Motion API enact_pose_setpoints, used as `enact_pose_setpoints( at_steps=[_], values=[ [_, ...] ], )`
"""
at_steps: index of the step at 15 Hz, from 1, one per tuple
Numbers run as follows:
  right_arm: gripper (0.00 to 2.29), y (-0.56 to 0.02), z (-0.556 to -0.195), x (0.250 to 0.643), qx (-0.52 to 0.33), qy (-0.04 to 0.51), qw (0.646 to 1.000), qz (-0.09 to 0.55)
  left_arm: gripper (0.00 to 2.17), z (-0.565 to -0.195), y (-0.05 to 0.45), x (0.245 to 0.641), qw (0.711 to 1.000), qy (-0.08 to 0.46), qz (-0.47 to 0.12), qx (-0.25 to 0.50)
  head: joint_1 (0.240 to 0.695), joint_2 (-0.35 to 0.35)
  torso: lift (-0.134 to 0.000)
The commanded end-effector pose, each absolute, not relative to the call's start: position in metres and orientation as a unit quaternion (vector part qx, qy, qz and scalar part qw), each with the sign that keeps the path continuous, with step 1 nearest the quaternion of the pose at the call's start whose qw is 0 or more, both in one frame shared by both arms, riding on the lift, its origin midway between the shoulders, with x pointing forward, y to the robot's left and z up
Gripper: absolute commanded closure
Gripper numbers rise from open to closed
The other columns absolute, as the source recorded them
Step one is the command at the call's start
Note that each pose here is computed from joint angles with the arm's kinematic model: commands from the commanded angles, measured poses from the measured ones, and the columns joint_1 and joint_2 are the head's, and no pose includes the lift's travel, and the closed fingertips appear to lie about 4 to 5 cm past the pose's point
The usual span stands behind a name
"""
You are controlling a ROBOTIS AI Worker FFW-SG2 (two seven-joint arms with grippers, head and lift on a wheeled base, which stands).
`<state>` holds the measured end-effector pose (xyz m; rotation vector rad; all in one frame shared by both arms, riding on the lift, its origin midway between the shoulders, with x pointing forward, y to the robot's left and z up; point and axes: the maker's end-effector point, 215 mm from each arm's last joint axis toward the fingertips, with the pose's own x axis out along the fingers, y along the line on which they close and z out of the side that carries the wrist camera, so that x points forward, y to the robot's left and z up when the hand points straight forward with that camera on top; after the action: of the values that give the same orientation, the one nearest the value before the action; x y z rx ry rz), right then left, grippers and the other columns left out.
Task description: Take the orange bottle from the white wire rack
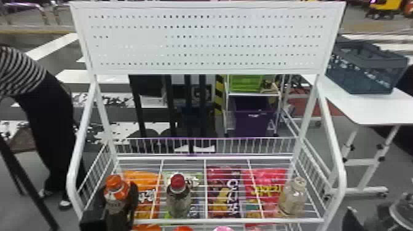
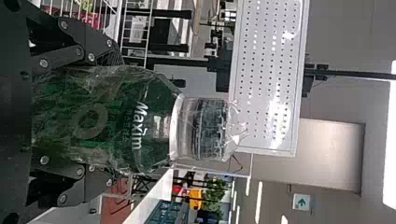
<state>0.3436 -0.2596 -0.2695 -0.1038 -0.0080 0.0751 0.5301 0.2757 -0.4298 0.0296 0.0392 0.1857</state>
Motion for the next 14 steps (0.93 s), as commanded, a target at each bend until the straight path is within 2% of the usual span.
enact_pose_setpoints(
  at_steps=[1,4,8,10,14],
  values=[
    [0.83,-0.258,-0.271,0.345,-0.05,0.0,0.998,0.038,1.69,-0.427,0.274,0.528,0.995,0.018,0.093,0.014,0.499,0.0,0.0],
    [0.83,-0.258,-0.274,0.348,-0.05,0.006,0.998,0.038,1.68,-0.411,0.267,0.52,0.996,0.012,0.088,0.007,0.499,0.0,0.0],
    [0.83,-0.258,-0.276,0.351,-0.05,0.009,0.998,0.038,1.68,-0.378,0.237,0.508,0.996,0.054,0.064,0.026,0.499,0.0,0.0],
    [0.83,-0.256,-0.276,0.351,-0.048,0.009,0.998,0.039,1.68,-0.342,0.225,0.495,0.997,0.044,0.051,0.028,0.499,0.0,0.0],
    [0.83,-0.256,-0.275,0.351,-0.046,0.007,0.998,0.04,1.68,-0.298,0.231,0.467,0.997,0.039,0.057,0.045,0.499,0.0,0.0]
  ],
)
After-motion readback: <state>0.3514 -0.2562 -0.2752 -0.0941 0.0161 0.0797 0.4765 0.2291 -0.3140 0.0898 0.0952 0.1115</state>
